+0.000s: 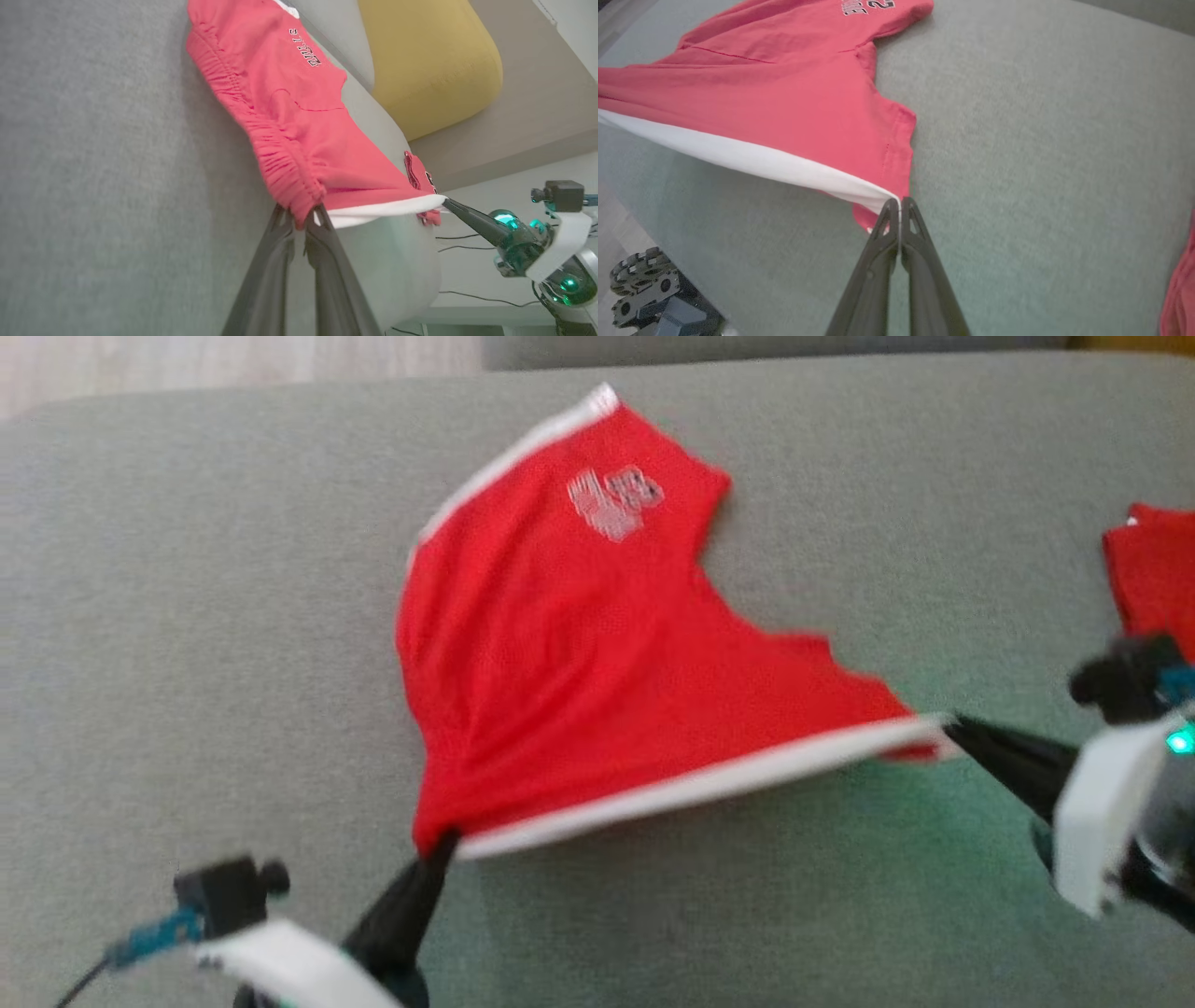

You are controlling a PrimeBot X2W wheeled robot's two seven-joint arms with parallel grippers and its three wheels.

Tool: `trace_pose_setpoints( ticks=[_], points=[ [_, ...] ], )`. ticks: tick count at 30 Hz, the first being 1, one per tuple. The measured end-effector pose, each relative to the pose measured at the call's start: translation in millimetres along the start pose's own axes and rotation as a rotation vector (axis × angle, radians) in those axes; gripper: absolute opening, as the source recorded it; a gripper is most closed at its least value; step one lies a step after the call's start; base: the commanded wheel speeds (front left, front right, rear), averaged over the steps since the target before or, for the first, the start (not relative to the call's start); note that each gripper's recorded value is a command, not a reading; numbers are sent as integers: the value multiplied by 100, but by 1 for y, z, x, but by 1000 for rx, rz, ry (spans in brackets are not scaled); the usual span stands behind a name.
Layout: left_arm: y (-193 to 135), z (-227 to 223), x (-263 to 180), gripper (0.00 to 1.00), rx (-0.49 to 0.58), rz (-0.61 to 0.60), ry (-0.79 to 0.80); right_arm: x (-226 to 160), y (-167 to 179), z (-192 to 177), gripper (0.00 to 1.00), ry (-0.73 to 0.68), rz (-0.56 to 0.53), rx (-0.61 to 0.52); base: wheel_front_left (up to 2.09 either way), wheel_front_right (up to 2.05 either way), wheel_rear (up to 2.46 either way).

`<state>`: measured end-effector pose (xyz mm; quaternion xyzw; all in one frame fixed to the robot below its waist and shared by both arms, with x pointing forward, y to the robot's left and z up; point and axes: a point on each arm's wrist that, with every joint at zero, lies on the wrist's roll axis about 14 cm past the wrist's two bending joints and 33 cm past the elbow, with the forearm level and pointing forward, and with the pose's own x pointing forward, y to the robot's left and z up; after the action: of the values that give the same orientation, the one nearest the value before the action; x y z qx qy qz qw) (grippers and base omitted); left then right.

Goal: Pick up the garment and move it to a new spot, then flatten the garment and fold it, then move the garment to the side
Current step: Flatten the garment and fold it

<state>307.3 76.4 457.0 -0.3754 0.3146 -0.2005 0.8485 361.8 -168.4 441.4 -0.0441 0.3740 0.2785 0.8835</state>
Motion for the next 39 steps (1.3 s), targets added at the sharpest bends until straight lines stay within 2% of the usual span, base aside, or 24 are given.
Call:
trace_pose_setpoints(
  ticks=[6, 12, 14, 20, 27, 33, 39],
  points=[
    [-12, -5, -26, 0, -27, 18, -13, -24, 1, -11, 0, 28, -62, 8, 0, 0, 0],
    [-6, 8, -15, 0, -61, 39, -83, -19, 12, 27, 0, -61, -67, -106, 0, 0, 0],
    [-2, 20, -4, 0, -65, 48, -121, -10, 15, 52, 0, -121, -57, -161, 0, 0, 0],
    [8, 53, 29, 0, -86, 65, -214, 28, 8, 130, 0, -264, -47, -313, 0, 0, 0],
    [29, 86, 62, 0, -134, 128, -298, 90, 5, 175, 0, -291, -11, -417, 0, 0, 0],
    [59, 99, 84, 0, -159, 230, -332, 145, 0, 194, 0, -294, 12, -445, 0, 0, 0],
    [91, 101, 89, 0, -177, 320, -360, 196, 10, 187, 0, -254, 70, -451, 0, 0, 0]
  ],
)
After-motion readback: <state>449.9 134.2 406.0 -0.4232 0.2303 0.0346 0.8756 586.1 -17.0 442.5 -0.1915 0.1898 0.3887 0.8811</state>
